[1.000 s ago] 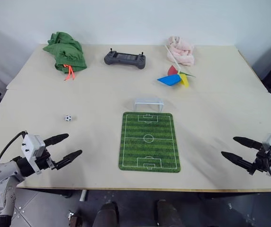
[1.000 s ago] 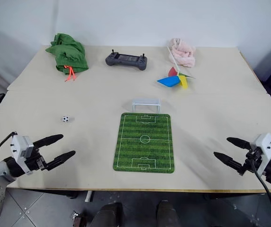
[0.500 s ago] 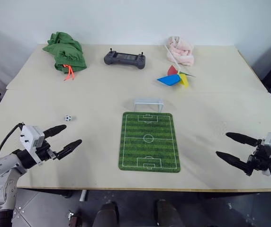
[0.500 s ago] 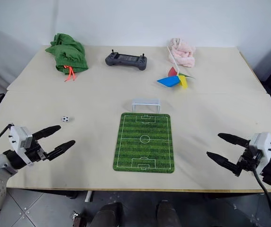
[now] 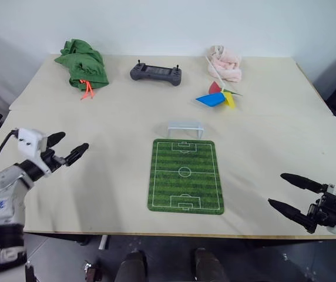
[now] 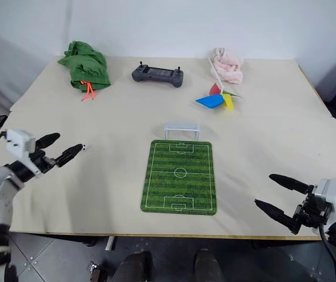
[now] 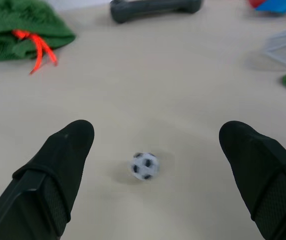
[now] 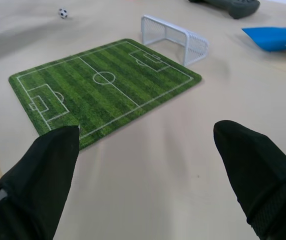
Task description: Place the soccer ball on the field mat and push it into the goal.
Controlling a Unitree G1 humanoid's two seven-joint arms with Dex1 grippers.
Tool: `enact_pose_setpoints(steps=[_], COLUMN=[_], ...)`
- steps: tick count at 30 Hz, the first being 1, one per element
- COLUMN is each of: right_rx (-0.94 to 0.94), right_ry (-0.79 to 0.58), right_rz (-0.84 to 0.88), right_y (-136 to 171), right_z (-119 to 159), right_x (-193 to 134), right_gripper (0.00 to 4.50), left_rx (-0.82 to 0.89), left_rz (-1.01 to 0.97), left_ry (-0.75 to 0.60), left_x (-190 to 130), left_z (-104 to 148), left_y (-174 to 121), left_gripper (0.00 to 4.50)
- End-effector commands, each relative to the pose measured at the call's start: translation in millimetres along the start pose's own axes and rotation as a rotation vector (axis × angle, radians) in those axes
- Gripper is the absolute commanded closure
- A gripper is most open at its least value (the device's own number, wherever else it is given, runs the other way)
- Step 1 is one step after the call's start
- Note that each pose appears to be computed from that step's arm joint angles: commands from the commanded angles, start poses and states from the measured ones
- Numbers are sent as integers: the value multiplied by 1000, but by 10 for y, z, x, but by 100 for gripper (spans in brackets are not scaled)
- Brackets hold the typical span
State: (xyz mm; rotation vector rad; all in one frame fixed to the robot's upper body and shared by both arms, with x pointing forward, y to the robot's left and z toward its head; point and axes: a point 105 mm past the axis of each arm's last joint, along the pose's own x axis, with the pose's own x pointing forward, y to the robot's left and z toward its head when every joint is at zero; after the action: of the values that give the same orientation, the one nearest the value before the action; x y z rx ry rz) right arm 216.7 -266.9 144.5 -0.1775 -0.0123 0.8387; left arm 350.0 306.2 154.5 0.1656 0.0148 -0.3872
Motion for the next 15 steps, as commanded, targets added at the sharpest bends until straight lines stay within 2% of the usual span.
enact_pose_setpoints(steps=[1, 9, 13, 15], right_rx=[-32, -39, -41, -38], right_ry=[-17, -10, -36, -26], right_rz=[-14, -34, -26, -24], right_y=[3, 7, 9, 12], right_z=[79, 91, 124, 103], right_x=[-41, -111, -123, -133], right_gripper=[0, 0, 0, 0], left_rx=[4, -30, -47, -47], left_rz=[28, 6, 3, -3], left_ry=[44, 169, 190, 176], left_x=[98, 204, 253, 284], left_z=[-87, -360, -422, -414], left_y=[53, 78, 83, 76], left_gripper=[2, 2, 2, 39])
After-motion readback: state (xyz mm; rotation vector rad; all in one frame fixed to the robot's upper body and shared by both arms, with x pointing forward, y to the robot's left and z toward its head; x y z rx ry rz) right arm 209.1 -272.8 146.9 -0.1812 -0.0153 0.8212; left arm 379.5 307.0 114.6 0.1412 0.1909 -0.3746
